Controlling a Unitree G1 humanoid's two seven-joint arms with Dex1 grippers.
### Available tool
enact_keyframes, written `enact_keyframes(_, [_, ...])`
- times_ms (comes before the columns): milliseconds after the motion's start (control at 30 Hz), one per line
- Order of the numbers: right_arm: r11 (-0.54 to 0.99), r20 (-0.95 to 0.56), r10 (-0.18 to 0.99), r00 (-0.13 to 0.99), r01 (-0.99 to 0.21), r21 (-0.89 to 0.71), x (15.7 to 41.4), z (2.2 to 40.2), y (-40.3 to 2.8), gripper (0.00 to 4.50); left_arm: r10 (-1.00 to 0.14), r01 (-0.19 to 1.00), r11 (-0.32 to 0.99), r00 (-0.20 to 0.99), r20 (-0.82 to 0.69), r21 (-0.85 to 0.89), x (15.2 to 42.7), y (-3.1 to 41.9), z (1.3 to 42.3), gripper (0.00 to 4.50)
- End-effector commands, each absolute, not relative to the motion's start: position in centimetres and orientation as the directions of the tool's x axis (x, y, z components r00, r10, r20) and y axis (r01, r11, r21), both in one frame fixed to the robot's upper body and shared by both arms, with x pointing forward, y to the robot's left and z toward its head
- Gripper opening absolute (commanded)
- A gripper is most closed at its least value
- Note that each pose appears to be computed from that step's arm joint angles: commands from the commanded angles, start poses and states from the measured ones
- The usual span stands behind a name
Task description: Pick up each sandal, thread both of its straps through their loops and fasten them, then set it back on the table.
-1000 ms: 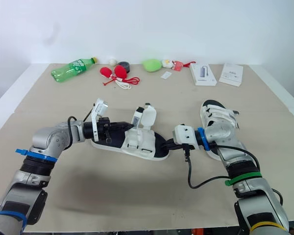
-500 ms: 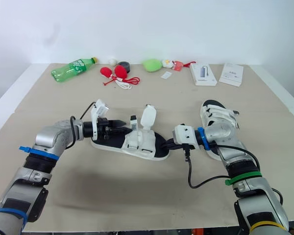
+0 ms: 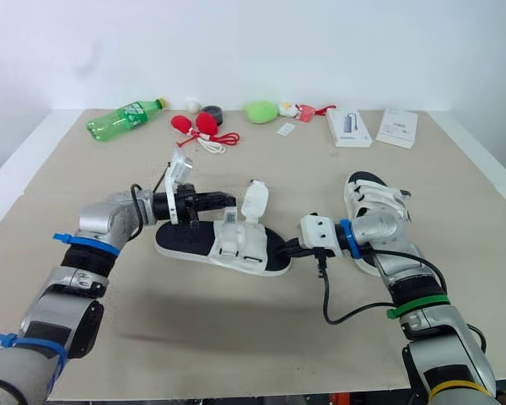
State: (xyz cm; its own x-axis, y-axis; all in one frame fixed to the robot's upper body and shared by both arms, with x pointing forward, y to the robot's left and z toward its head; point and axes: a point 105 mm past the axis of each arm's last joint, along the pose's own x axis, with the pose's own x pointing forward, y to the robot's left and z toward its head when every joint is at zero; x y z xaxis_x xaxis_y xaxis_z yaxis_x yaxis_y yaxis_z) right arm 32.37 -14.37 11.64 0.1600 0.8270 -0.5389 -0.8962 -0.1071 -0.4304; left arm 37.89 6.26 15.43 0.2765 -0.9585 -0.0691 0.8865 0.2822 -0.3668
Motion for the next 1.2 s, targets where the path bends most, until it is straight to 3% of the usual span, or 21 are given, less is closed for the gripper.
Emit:
enact_keyframes(33, [-0.105,-0.575,0.799,0.174,-0.902,-0.418,32.5,11.1,-15.0,0.00,-0.968,0.887,0.249,0.229,-0.099,-0.388,38.3,6.0,16.0,0.09])
enact_keyframes(367, [-0.098,-0.575,0.797,0.183,-0.901,-0.422,32.2,11.1,-15.2,0.00,-0.936,0.890,0.252,0.125,-0.328,-0.379,38.1,6.6,12.3,0.09])
enact_keyframes(567, [-0.096,-0.576,0.796,0.185,-0.902,-0.422,32.0,10.9,-15.3,0.00,-0.885,0.879,0.376,0.245,-0.396,-0.295,39.5,7.4,11.1,0.09])
enact_keyframes(1000, [-0.100,-0.575,0.797,0.184,-0.899,-0.426,32.1,11.0,-15.0,0.00,-0.883,0.869,0.465,0.442,-0.158,-0.167,42.6,7.3,17.5,0.09])
enact_keyframes(1100, [-0.101,-0.576,0.797,0.182,-0.900,-0.425,32.1,11.0,-15.0,0.00,-0.903,0.881,0.427,0.407,-0.137,-0.202,42.2,6.9,18.0,0.90])
enact_keyframes(1200, [-0.102,-0.576,0.797,0.181,-0.900,-0.424,32.2,11.0,-15.0,0.00,-0.917,0.880,0.399,0.376,-0.133,-0.259,41.9,6.3,18.0,2.44])
